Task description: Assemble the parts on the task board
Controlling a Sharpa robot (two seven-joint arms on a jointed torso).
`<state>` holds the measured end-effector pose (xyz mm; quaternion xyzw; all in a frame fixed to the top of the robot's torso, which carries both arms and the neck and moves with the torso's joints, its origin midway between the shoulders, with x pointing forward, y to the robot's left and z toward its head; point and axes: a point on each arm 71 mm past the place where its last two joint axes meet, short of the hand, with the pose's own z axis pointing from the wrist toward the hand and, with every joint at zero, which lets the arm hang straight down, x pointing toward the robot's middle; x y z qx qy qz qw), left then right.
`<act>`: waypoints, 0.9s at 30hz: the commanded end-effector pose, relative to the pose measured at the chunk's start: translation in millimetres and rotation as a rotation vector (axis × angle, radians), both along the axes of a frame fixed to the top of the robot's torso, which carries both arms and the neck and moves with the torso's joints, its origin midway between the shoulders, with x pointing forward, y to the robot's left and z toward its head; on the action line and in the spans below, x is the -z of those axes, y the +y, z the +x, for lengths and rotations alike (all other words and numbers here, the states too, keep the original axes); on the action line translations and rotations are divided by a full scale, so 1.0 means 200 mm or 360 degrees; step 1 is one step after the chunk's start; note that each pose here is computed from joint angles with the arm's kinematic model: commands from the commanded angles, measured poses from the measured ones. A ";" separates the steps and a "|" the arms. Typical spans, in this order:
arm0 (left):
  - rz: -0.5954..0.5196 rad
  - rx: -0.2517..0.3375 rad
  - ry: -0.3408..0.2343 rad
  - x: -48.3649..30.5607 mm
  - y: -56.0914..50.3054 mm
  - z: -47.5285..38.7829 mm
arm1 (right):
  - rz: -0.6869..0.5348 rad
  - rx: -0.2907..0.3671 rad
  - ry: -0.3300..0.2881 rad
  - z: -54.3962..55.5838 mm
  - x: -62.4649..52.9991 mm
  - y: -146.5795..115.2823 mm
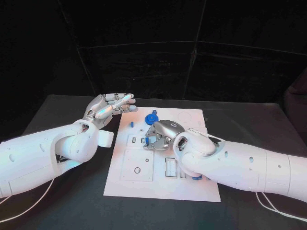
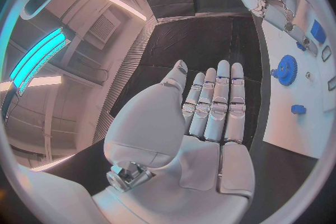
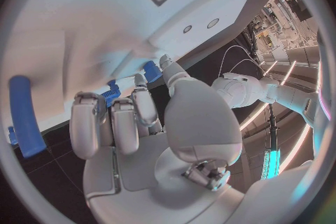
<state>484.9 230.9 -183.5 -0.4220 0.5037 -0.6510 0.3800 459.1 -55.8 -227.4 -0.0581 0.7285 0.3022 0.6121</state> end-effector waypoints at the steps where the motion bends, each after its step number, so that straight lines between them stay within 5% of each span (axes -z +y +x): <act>1: -0.0011 0.0016 -0.0003 -0.006 0.00 0.002 | 0.0163 0.0040 -0.0110 0.00 -0.05 -0.01; 8: 0.0031 0.0008 0.0022 0.006 0.01 0.012 | 0.0340 -0.0104 -0.0190 -0.06 -0.11 -0.05; 14: 0.0262 0.0140 0.0108 0.048 0.03 0.029 | 0.0474 -0.0342 0.0045 -0.03 -0.22 -0.20; 17: 0.0447 0.0201 0.0220 0.070 0.02 0.033 | 0.0544 -0.0335 0.0144 0.01 -0.28 -0.28; 22: 0.1141 0.0398 0.0489 0.108 0.01 0.043 | 0.0754 -0.0149 0.0331 0.10 -0.41 -0.49; 27: 0.1642 0.0488 0.0528 0.095 -0.02 0.063 | 0.0886 -0.0001 0.0393 0.16 -0.48 -0.64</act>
